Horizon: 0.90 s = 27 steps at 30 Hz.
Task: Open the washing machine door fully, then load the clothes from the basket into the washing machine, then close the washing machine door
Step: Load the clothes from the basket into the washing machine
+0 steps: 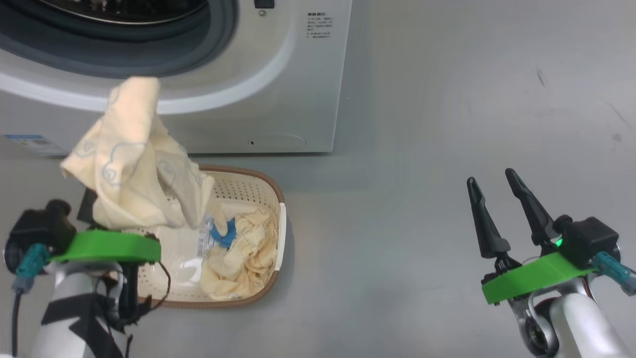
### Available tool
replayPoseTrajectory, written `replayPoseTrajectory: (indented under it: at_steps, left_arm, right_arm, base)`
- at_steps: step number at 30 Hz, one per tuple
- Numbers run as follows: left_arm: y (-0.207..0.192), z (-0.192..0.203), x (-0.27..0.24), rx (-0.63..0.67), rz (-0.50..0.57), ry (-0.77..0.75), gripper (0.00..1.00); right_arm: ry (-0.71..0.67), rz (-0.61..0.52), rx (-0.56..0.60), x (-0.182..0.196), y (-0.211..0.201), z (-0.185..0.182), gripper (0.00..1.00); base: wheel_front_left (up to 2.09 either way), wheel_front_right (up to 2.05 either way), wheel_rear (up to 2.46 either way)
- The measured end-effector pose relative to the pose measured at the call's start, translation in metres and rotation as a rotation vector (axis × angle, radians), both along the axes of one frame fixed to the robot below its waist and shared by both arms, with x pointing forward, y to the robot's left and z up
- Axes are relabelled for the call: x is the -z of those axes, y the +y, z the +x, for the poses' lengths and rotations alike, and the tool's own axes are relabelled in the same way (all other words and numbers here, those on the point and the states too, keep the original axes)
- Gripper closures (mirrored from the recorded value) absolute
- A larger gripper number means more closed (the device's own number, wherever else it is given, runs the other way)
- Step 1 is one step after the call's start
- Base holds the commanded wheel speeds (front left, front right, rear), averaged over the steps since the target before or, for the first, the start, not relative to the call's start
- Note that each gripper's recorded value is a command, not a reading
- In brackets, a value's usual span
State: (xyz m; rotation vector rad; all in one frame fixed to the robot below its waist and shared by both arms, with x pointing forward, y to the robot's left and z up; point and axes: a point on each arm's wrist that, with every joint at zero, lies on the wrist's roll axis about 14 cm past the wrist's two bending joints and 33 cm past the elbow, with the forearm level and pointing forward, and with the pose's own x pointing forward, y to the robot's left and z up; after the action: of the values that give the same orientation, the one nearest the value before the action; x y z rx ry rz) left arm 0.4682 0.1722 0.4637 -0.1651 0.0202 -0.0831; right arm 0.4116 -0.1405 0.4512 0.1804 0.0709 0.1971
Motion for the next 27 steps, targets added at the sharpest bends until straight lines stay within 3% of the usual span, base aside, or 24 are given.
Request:
replayPoseTrajectory:
  at_steps: [10, 27]
  left_arm:
    - [0.012, 0.099, -0.017, -0.007, 0.006, -0.097, 1.0]
    - [0.011, 0.244, 0.015, 0.056, 0.052, -0.019, 1.0]
  right_arm:
    - [0.069, -0.016, 0.015, 0.036, -0.007, 0.024, 0.0]
    - [0.199, -0.034, 0.053, 0.106, -0.02, 0.047, 0.0]
  base:
    - [0.0, 0.0, 0.0]
    - [0.0, 0.0, 0.0]
